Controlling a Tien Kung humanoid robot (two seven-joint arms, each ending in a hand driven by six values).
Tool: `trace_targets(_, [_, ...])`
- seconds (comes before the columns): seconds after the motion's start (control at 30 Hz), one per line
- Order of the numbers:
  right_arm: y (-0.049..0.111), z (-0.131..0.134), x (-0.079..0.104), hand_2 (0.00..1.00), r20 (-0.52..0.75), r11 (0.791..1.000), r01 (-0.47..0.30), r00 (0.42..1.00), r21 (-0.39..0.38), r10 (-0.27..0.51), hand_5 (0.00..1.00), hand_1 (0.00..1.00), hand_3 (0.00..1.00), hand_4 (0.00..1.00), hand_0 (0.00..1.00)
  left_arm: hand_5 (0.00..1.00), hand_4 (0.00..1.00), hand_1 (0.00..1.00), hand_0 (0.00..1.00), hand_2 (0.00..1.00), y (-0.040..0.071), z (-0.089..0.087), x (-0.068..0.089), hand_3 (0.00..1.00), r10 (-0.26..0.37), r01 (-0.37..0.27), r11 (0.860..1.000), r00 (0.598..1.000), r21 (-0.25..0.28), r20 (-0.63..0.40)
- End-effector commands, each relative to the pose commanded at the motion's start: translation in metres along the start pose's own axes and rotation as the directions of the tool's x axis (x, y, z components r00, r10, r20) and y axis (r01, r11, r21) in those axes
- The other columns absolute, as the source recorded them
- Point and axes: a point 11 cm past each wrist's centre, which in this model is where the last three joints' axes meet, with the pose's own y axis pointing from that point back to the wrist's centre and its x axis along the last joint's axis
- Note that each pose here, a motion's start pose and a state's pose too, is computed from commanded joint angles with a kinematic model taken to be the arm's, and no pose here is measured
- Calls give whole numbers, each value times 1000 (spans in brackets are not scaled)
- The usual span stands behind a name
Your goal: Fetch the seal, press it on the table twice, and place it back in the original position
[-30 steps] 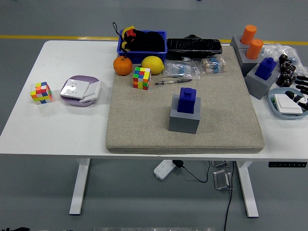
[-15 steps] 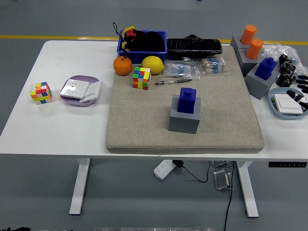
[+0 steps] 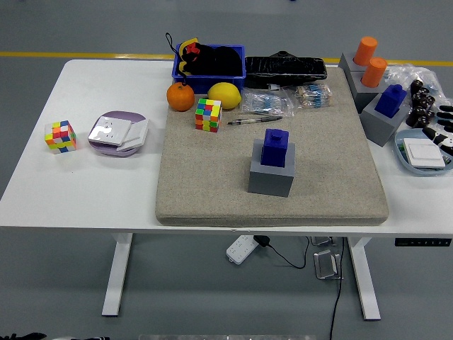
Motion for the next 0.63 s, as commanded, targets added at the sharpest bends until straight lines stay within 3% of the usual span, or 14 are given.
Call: trace_targets(0.63, [-1,0,-2,713,-11,1000,10,1000,-2,-10,256,746,691,940,850,426,813,817,820,789,1,1,3,835,3,-3,1000,1000,1,11])
